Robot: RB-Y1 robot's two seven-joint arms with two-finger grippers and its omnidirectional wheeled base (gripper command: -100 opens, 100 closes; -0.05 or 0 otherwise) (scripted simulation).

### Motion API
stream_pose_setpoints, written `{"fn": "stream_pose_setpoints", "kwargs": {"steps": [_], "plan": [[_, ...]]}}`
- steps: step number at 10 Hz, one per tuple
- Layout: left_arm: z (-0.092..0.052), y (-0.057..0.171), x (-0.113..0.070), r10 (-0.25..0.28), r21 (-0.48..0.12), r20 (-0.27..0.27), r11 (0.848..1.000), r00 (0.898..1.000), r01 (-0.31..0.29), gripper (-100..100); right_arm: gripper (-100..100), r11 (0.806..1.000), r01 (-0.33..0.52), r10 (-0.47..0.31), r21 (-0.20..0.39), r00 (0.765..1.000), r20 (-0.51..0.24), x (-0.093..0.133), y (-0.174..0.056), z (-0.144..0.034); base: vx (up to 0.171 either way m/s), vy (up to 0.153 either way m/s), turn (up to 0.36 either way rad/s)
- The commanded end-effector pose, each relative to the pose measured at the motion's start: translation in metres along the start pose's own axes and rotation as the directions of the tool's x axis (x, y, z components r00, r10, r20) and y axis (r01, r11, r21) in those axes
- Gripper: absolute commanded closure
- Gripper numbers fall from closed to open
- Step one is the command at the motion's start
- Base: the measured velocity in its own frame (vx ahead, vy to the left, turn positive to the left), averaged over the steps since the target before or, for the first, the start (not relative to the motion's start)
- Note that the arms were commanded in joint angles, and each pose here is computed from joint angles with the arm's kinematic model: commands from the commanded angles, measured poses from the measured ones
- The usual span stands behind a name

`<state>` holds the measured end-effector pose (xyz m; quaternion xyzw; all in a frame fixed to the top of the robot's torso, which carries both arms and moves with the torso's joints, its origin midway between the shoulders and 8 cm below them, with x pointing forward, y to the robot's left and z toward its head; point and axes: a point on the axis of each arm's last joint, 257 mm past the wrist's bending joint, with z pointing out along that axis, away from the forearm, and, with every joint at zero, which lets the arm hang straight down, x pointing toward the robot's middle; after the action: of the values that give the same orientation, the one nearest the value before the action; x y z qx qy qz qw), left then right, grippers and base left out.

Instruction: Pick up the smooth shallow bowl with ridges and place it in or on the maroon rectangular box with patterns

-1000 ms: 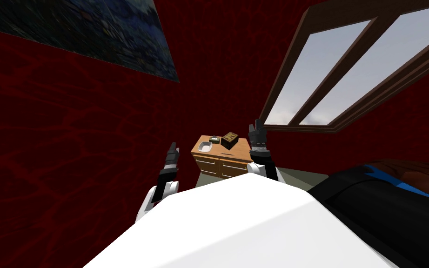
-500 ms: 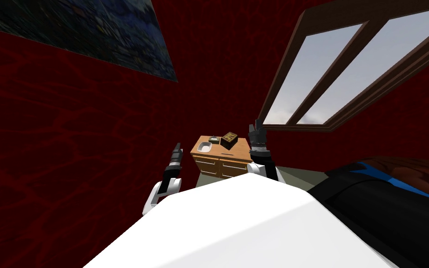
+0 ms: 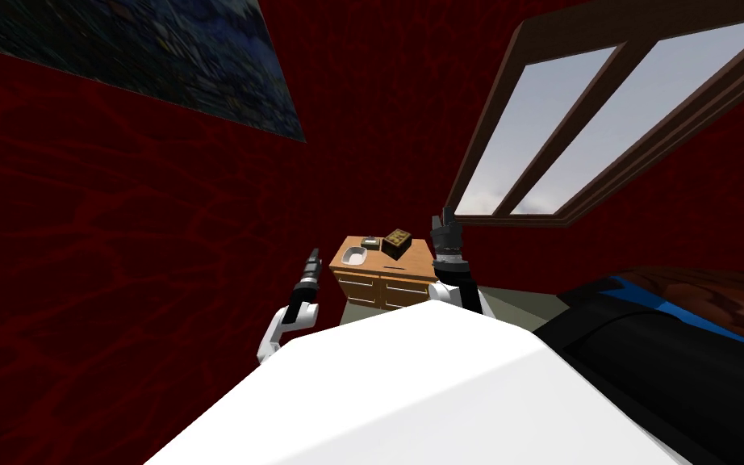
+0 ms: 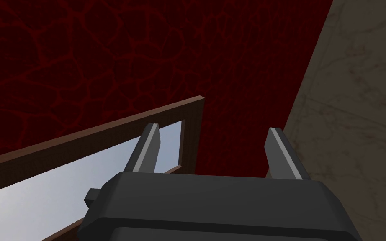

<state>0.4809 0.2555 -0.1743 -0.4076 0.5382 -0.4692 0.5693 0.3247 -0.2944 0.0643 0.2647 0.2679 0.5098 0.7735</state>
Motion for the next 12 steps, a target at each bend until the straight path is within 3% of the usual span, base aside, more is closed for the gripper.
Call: {"fn": "stream_pose_setpoints", "kwargs": {"steps": [1,6,12], "plan": [[0.009,0.016,0.011,-0.013,-0.054,-0.016,0.998,1.0,0.012,-100,0,1.0,0.0,0.0,0.0,1.0,0.0,0.0,0.0,0.0,0.022,0.026,-0.09],[0.019,0.048,0.025,-0.027,-0.171,-0.033,0.985,0.999,0.021,-100,0,1.0,0.0,0.0,0.0,1.0,0.0,0.0,0.0,0.0,0.014,0.016,-0.037],[0.03,0.084,0.045,-0.043,-0.306,-0.058,0.952,0.997,0.024,-100,0,1.0,0.0,0.0,0.0,1.0,0.0,0.0,0.0,0.0,0.012,0.016,-0.039]]}}
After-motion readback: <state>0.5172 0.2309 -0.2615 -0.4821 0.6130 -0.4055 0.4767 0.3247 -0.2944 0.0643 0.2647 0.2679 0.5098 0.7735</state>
